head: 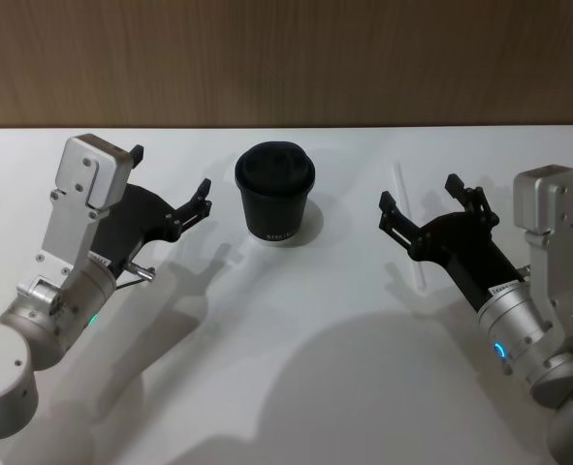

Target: Pick up the straw with one hand, pass it to the other hand, and insert it into the cup.

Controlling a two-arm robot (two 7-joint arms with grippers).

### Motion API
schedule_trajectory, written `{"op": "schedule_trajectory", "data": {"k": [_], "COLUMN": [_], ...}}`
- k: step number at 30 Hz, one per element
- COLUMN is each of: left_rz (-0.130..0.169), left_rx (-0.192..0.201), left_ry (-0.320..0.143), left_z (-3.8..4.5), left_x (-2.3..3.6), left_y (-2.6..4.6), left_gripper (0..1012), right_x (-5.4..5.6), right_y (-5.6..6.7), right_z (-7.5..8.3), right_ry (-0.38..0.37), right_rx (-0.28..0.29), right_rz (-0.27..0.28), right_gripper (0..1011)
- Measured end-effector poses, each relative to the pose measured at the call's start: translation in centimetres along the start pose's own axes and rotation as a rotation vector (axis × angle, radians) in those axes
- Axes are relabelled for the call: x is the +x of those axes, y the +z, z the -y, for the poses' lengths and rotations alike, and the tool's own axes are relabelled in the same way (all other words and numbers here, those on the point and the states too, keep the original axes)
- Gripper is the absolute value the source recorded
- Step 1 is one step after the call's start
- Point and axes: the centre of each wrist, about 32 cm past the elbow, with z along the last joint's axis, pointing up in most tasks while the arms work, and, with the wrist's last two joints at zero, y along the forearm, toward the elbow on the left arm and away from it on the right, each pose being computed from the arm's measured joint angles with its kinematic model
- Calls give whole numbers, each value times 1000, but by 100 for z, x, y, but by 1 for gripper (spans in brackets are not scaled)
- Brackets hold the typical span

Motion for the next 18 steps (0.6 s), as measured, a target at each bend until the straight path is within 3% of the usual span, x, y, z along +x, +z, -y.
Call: {"op": "schedule_trajectory", "data": {"k": [18], "left_rz": [0], "left_rx": [0], "left_ry": [0], "left_z": [0], "left_x": [0], "left_y": [0], "left_gripper": [1003], "right_x": [0], "right_y": [0], "right_z": [0], "right_ry": [0], "right_rx": [0], "right_rz": [0], "right_gripper": [1001]}}
